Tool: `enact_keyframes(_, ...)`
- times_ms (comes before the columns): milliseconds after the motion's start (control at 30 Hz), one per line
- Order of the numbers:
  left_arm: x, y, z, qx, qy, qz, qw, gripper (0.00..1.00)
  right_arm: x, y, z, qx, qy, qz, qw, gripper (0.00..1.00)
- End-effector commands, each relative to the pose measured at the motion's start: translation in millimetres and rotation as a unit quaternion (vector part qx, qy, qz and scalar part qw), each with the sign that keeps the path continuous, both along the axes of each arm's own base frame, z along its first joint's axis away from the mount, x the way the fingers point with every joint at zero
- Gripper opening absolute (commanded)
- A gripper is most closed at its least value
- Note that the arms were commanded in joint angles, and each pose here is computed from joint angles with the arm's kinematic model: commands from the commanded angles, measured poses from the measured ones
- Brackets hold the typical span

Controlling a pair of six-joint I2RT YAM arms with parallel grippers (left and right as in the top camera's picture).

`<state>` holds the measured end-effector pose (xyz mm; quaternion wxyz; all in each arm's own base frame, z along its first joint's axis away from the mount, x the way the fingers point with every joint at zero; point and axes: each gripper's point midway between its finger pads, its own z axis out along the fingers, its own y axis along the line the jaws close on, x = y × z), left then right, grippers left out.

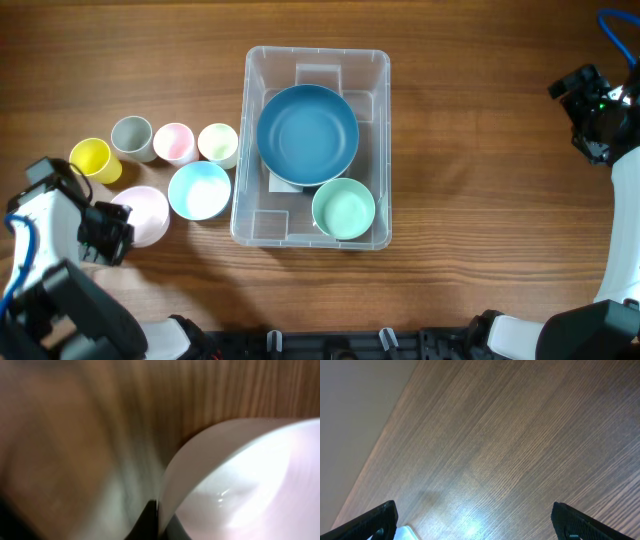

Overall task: Pack container
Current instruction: 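Reach the left gripper to the pink bowl and grasp its rim, then carry the pink bowl with the left gripper into the bin's lower right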

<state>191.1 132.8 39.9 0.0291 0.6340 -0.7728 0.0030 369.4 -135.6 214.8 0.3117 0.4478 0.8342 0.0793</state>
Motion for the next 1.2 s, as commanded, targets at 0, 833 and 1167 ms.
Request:
enact_keyframes(0, 2.8, 22.4, 62.1, 0.066, -0.051, 0.017, 0.996, 0.04, 2.1, 0.0, -2.3, 0.006, 0.001, -0.001, 1.000, 1.00)
enact_keyframes(833, 83.1, -323.7, 80.8, 0.061, -0.177, -0.611, 0.769, 0.04, 2.1, 0.0, -2.3, 0.006, 0.001, -0.001, 1.000, 0.99)
enact_keyframes(1167, 85.3, -327.5, 103.5, 0.032, -0.196, -0.604, 0.772, 0.59, 2.1, 0.0, -2.3, 0.006, 0.001, -0.001, 1.000, 1.00)
